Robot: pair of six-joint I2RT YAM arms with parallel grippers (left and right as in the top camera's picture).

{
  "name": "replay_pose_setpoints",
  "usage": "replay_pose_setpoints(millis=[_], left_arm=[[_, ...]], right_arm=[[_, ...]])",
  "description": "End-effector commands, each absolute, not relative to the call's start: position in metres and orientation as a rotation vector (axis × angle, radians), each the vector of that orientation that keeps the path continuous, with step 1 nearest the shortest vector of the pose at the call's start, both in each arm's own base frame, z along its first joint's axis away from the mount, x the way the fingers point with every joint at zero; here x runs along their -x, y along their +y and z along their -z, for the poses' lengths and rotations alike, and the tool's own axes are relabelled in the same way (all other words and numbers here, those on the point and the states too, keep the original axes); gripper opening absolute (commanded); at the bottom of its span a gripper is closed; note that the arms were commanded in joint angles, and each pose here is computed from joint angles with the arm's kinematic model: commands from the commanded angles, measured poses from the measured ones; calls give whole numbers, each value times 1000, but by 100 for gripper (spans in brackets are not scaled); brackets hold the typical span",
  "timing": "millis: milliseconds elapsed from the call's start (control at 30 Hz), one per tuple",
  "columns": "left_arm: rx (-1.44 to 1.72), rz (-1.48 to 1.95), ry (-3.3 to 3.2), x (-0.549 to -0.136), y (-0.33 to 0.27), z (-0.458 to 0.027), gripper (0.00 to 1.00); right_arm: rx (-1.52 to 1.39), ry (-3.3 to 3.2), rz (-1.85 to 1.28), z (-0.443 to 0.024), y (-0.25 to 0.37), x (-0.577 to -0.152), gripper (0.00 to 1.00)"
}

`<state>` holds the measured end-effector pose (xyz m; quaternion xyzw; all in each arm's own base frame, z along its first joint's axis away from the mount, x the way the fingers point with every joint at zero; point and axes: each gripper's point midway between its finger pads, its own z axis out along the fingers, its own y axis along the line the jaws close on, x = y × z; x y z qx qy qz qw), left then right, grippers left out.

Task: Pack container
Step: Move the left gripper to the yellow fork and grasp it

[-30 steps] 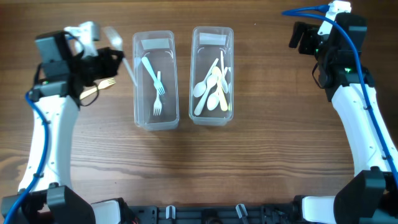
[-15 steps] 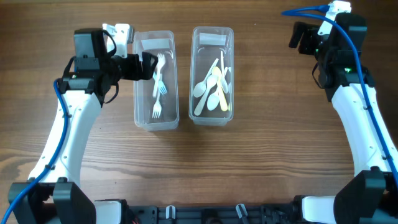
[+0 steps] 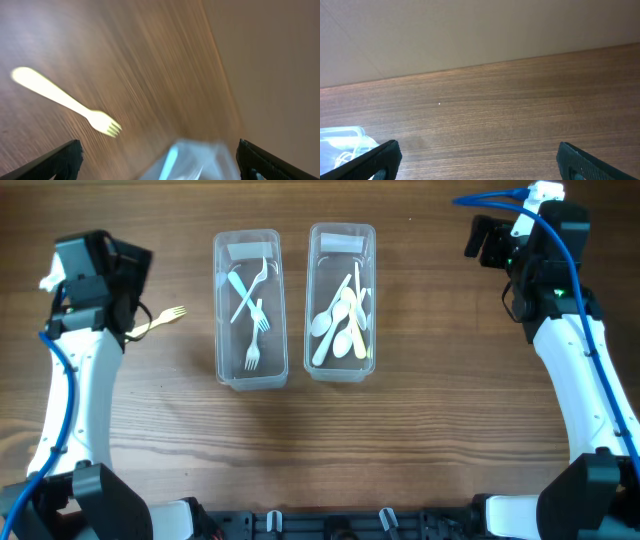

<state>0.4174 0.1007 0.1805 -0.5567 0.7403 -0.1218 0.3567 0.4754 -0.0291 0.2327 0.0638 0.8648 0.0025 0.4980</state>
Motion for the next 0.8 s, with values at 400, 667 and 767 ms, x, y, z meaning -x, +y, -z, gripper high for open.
replay_pose_setpoints(millis=[400,667,767], left_arm=[[1695,-34,1715,-425,172,-101,100],[1628,-54,1816,-442,188,-52,100],[1657,4,1856,-438,186,-45,100]], right_arm=[[-159,2075,15,-240,-33,-475,100],[-159,2075,16,-240,-33,-475,100],[-159,2075,15,-240,-33,-475,100]])
